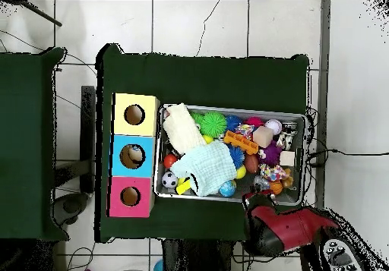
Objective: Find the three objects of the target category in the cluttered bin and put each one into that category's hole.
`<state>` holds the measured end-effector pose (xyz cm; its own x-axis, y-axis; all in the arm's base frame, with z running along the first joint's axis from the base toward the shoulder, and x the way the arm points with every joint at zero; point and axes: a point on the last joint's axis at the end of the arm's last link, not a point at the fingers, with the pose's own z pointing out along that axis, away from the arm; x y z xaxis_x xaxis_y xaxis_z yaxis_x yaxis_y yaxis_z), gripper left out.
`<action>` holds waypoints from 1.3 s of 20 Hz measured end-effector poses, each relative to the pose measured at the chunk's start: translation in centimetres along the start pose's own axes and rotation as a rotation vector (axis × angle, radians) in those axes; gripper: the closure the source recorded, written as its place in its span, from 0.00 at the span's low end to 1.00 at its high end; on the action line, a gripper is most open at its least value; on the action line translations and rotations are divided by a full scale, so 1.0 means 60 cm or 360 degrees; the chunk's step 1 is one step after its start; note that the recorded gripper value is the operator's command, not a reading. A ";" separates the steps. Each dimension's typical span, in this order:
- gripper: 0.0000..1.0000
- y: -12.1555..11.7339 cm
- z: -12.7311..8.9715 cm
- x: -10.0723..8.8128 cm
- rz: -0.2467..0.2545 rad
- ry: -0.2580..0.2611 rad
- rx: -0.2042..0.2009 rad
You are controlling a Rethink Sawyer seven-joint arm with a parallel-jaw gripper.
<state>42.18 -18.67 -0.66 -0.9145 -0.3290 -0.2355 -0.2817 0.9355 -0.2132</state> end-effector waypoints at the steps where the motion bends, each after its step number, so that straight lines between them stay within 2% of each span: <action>1: 1.00 0.003 -0.008 0.002 0.0020 0.0023 -0.0008; 4: 1.00 0.011 -0.033 0.006 0.0074 0.0083 -0.0031; 18: 1.00 0.039 -0.123 -0.049 0.0254 0.0126 -0.0093; 26: 1.00 0.042 -0.190 -0.088 0.0435 0.0210 -0.0137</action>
<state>43.00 -13.11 10.85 -0.9880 -0.0493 -0.1466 -0.0384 0.9963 -0.0763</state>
